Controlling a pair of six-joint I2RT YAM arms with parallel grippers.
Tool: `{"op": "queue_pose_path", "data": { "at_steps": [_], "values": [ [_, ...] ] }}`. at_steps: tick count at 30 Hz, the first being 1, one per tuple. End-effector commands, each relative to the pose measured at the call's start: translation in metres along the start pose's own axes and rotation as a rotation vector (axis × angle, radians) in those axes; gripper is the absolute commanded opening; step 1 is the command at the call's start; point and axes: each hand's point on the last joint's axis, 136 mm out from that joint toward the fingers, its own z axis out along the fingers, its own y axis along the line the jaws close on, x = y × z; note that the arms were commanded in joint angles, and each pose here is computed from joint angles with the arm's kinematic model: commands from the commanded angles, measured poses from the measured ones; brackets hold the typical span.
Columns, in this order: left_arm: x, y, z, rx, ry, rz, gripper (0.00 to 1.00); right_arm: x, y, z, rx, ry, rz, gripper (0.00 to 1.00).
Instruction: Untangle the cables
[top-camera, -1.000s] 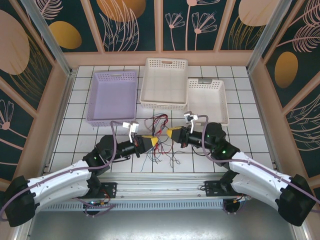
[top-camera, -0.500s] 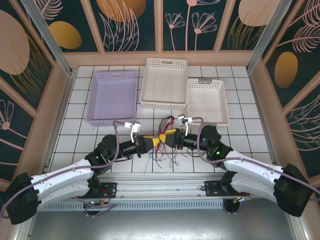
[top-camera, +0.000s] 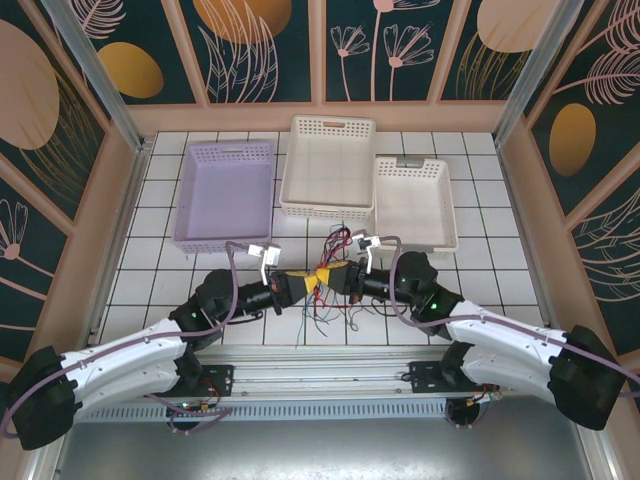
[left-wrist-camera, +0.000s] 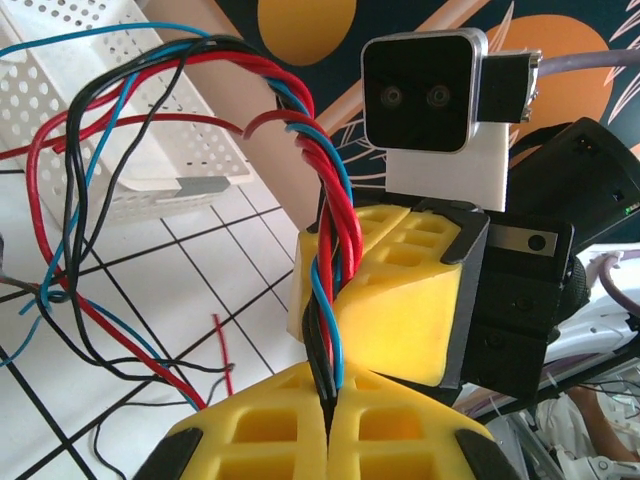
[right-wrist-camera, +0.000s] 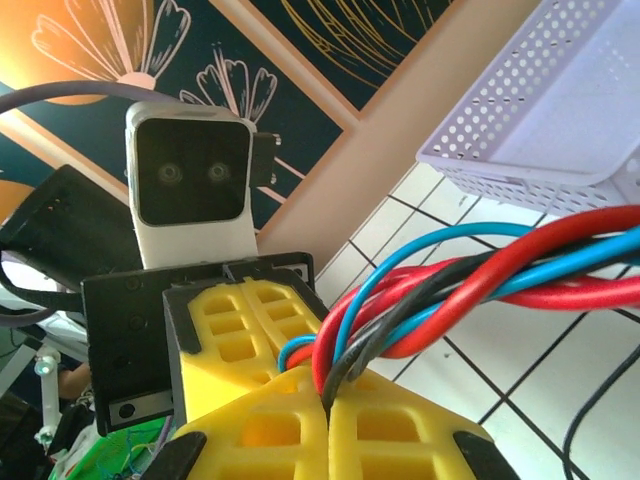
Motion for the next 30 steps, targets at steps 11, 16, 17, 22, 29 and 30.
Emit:
{"op": "queue_pose_path", "data": {
  "at_steps": [11,16,17,22,29,30],
  "values": [
    [-0.017,-0.024,-0.024,0.016,-0.051,0.069,0.00,-0.005,-0.062,-0.020,0.338,-0.003,-0.015,0.00],
    [-0.029,-0.027,-0.036,-0.066,-0.063,0.124,0.00,-0.017,-0.101,-0.048,0.560,-0.069,0.032,0.00],
    [-0.033,-0.028,-0.039,-0.094,-0.061,0.136,0.00,-0.018,-0.108,-0.055,0.587,-0.078,0.044,0.00],
    [-0.042,-0.020,-0.053,-0.241,-0.041,0.174,0.00,-0.029,-0.118,-0.079,0.624,-0.154,0.082,0.00],
    [-0.059,-0.027,-0.077,-0.354,-0.041,0.236,0.00,-0.040,-0.129,-0.101,0.687,-0.208,0.113,0.00],
    [-0.063,-0.029,-0.081,-0.365,-0.044,0.247,0.00,-0.041,-0.131,-0.105,0.702,-0.213,0.119,0.00]
  ]
}}
